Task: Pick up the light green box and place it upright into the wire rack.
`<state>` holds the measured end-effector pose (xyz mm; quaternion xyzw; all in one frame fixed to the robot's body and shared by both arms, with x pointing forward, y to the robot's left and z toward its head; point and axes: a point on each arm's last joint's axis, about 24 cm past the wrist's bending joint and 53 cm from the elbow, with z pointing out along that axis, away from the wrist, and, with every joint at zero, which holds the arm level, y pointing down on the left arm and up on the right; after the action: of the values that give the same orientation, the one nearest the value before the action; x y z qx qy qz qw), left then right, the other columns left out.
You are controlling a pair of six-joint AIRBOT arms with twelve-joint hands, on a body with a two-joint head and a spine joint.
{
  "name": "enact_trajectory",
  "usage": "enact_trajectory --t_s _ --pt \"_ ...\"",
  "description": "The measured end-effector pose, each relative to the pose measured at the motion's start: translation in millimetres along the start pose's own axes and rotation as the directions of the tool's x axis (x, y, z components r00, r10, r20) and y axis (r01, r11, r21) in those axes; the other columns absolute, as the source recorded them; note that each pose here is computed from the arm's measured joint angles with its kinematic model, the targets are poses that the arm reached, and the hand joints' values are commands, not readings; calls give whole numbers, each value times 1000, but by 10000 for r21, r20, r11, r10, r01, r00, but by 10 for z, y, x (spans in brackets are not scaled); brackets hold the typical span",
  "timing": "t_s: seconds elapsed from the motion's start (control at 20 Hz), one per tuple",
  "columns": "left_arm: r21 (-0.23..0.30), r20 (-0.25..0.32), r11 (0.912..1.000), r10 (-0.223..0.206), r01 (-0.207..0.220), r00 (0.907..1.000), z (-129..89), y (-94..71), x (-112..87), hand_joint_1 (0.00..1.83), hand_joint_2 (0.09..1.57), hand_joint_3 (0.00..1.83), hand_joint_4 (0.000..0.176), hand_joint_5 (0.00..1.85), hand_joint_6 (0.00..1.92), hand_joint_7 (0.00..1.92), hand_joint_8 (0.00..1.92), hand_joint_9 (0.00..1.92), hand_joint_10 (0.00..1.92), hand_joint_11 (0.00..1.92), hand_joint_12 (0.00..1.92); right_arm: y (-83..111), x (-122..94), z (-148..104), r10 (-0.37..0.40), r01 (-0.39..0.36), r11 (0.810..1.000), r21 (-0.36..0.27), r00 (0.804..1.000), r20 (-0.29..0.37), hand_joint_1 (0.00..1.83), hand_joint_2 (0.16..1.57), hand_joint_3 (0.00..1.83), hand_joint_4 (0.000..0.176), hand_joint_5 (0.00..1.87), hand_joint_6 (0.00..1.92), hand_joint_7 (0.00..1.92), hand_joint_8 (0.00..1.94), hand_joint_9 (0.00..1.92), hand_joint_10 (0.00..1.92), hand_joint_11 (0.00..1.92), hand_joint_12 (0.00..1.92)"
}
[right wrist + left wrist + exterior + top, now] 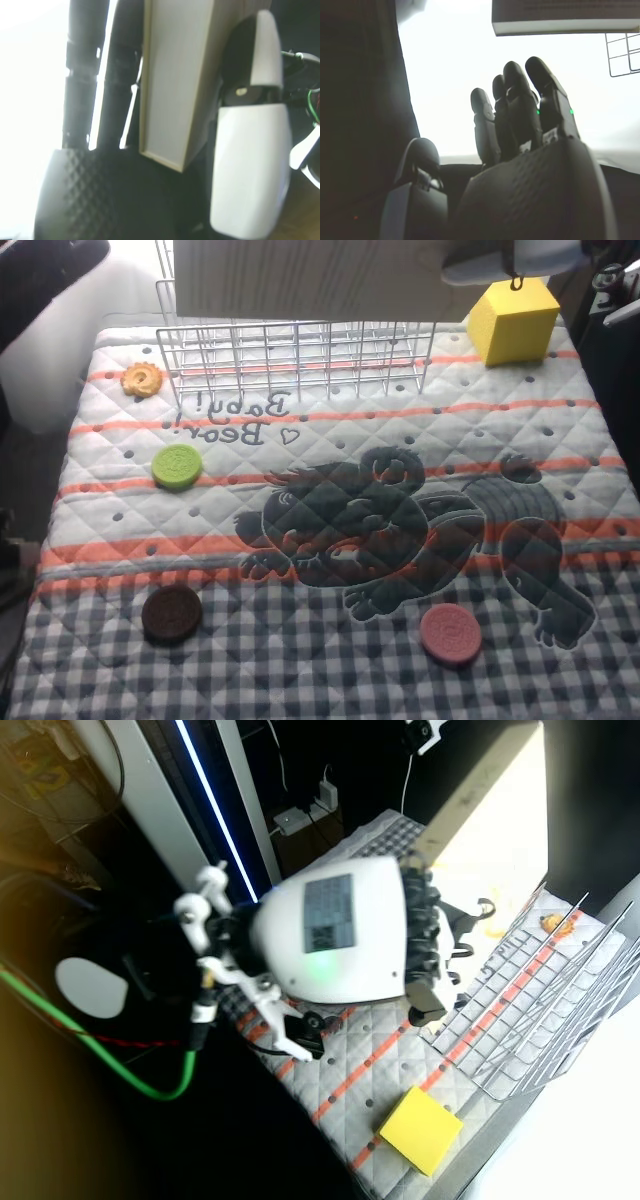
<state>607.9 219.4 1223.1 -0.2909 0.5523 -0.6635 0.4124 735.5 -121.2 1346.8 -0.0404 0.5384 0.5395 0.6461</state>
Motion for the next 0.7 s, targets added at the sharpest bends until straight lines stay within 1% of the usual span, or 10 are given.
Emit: enact_trajectory --t_s 0.05,0.15,0.3,0.35,0.4,0.45,0.5,0.55,0.65,0.7 --pt "-80 -9 10000 -33 33 10000 2 29 11 384 1107 1 49 580 2 438 1 450 1 91 723 2 -14 11 -9 9 10000 15 10000 19 1137 1160 0 0 896 1099 1489 9 1632 25 1424 539" --pt "-129 -42 9999 -21 21 10000 2 40 18 378 1115 3 61 570 0 427 0 455 0 73 767 -5 -12 13 -5 5 10000 52 10000 9 1143 1151 0 0 918 1064 1497 9 1622 15 1410 529" --pt "-126 -2 9999 -39 39 10000 2 40 9 350 1119 3 60 583 3 436 2 466 3 77 760 35 7 29 -4 4 10000 -11 10000 -42 1137 1160 2 0 899 1093 1504 7 1635 16 1429 561" --pt "-130 -6 9999 -38 38 10000 2 40 10 339 1122 3 53 589 4 431 0 463 2 80 758 88 32 50 -76 75 9999 -113 9999 -124 1134 1168 0 0 884 1116 1499 2 1634 11 1400 626" --pt "-122 -10 9999 -37 36 10000 2 39 11 337 1126 5 53 588 4 435 2 465 2 77 755 178 27 61 -110 106 9995 -298 9998 -145 1134 1170 0 0 881 1121 1498 2 1639 12 1393 640" --pt "-122 1 9999 -40 40 10000 2 39 8 325 1128 5 64 574 0 433 1 462 1 86 754 280 8 49 -249 239 9981 -564 9995 -167 1141 1159 0 0 902 1089 1502 3 1663 20 1404 646" --pt "-130 23 9999 -48 48 10000 2 41 3 325 1129 4 67 569 0 433 1 460 0 88 754 374 -26 28 -316 305 9962 -819 9994 -121 1140 1161 1 0 893 1102 1493 1 1669 20 1406 656" --pt "-118 37 9999 -53 53 10000 2 38 0 336 1122 0 62 575 4 421 0 431 0 81 749 463 -106 -11 -342 346 9933 -1102 9994 55 1144 1148 0 0 924 1052 1482 0 1670 16 1405 626" --pt "-126 44 9999 -56 56 10000 2 40 -2 329 1124 1 61 571 2 417 0 430 0 78 745 513 -186 -41 -367 396 9907 -1301 9990 252 1141 1149 1 0 920 1059 1436 0 1622 2 1352 642" --pt "-126 37 9999 -53 54 10000 2 40 0 338 1122 0 65 568 0 419 1 437 3 89 746 513 -212 -46 -366 403 9907 -1303 9989 309 1141 1149 2 0 920 1060 1431 2 1614 1 1340 645"
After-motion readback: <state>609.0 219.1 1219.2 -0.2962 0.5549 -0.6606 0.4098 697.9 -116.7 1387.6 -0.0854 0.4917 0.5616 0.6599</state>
